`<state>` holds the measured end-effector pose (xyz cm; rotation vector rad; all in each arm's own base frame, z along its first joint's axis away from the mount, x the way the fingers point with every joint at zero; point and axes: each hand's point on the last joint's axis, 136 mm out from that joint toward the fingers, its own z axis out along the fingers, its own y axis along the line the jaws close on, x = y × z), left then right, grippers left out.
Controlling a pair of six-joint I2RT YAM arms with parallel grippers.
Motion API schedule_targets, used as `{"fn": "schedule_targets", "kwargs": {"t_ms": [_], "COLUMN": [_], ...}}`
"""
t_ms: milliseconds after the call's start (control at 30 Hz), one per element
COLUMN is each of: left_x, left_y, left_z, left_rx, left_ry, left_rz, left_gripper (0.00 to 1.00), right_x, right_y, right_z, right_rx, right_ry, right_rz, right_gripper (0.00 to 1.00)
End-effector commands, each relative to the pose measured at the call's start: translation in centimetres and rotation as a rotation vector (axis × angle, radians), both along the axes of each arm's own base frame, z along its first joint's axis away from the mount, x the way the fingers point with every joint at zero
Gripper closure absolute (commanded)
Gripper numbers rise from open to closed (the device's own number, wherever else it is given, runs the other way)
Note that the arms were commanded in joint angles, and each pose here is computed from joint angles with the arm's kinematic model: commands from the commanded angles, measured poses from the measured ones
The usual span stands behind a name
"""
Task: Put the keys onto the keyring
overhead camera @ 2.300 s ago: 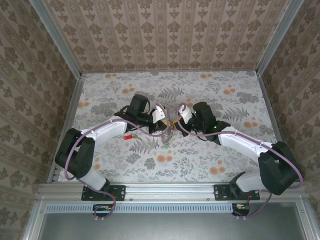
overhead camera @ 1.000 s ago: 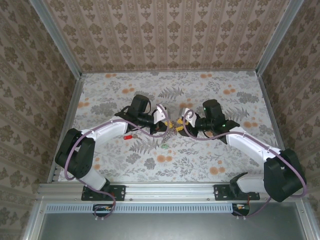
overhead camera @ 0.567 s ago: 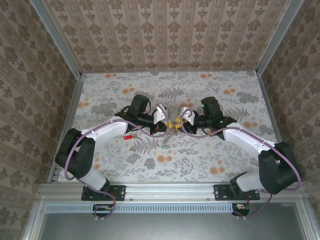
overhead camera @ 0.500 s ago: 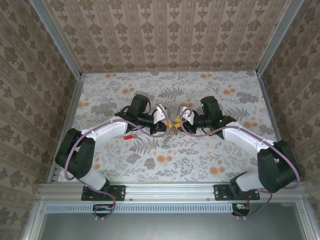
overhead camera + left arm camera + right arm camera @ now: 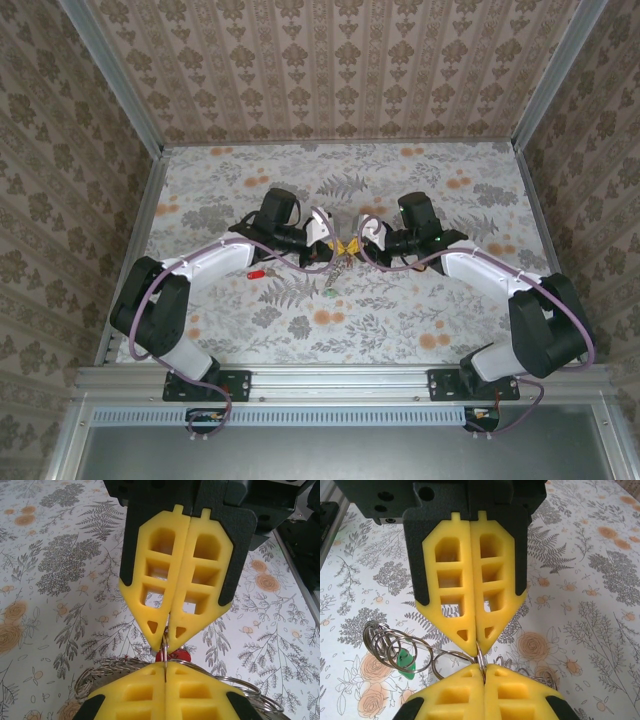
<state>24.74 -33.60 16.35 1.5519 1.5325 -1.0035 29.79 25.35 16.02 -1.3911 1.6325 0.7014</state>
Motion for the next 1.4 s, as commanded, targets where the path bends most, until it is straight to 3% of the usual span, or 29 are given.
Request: {"fn": "schedule_targets", "kwargs": {"t_ms": [0,267,533,833,1000,1033,1367], "left_x": [-0.2,-0.4,-0.6,-1.0,-1.1,-1.1,-1.0], "left_y": [-0.1,-0.8,-1.6,-1.6,-1.5,-1.5,-1.0], "left_z": [0.5,0.2,0.2,-0.7,-0.7,-0.6,3.2], "left_rx": [-0.004,0.027,0.036,0.072,0.074,0.068,-0.134], "left_ry": [-0.007,-0.016,-0.007,0.016,0.023,0.028,0.043], "left_rz": [-0.017,-0.038,-0.07,-0.082,-0.083,-0.083,-0.076], "left_gripper": [0.91,0.76,0.75,0.77,1.0,1.0,1.0], "right_x": [0.4,-0.5,-0.9,-1.0,-1.1,-1.2,-1.1], "right_y": [-0.2,-0.1,0.1,0.5,0.6,0.6,-0.3], "right_z": [1.1,1.9,2.1,3.9,4.0,4.0,1.6], "right_rx": [-0.011,-0.017,-0.011,0.06,0.072,0.073,0.117], "right_ry": [-0.014,0.01,0.015,-0.021,-0.022,-0.021,0.03], "right_rz": [-0.002,0.015,0.027,0.026,0.032,0.032,-0.043], "right_gripper": [0.99,1.0,1.0,1.0,1.0,1.0,0.81]}}
